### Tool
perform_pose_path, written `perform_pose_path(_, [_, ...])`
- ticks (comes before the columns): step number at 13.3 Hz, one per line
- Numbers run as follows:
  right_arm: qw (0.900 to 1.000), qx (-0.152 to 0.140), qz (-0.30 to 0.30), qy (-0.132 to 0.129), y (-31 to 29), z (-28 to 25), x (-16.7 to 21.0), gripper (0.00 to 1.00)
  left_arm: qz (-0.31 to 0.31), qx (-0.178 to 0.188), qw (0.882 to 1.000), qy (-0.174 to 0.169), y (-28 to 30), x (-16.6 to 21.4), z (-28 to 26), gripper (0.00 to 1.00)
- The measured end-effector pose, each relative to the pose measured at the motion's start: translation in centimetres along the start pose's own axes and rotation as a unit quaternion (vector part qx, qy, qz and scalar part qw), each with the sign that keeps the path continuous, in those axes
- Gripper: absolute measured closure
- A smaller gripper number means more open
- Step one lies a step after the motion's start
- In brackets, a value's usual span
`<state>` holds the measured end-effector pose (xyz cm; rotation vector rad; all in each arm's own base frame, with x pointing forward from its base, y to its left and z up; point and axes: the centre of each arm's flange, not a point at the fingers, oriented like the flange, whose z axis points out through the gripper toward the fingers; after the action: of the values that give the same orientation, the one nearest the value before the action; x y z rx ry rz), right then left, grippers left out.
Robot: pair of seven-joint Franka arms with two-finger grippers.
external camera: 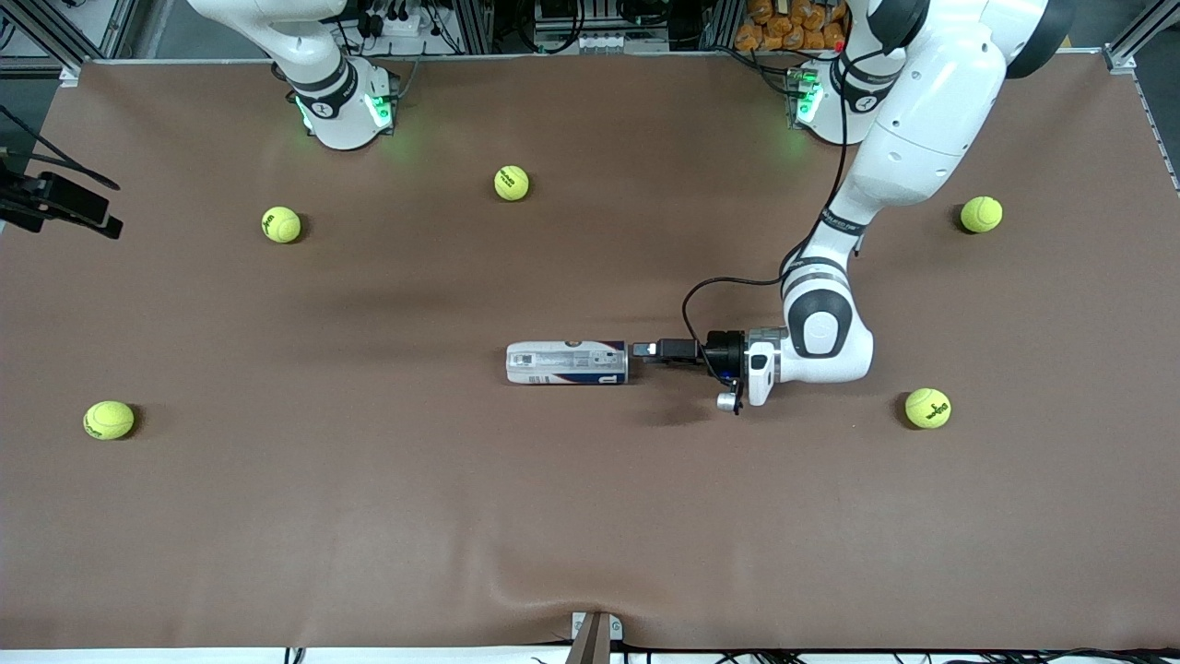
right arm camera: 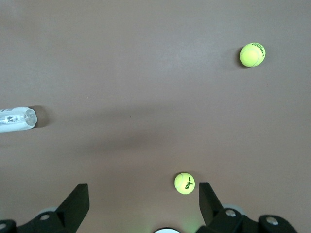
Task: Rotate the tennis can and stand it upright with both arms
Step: 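Close the left gripper around the open end of the can, then lift the can with the left gripper and rotate it upright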
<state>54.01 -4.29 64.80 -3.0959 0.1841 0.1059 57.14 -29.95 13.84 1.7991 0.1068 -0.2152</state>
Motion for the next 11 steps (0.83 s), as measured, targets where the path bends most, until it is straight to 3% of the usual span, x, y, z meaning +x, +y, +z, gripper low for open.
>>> perform_pose_path(7, [1.0,0.0,-0.001,0.001,-0.1,-0.1,0.0,0.0,-0.004,-0.009,1.0,-0.007,-1.2,0.2,3.3,0.03])
perform_pose_path(9, [1.0,0.0,-0.001,0.001,-0.1,-0.1,0.0,0.0,-0.006,-0.009,1.0,-0.008,-1.3,0.1,3.7,0.2])
perform_pose_path(11, [1.0,0.0,-0.001,0.001,-0.1,-0.1,0.0,0.0,-0.004,-0.01,1.0,-0.01,-1.3,0.0,4.1,0.45])
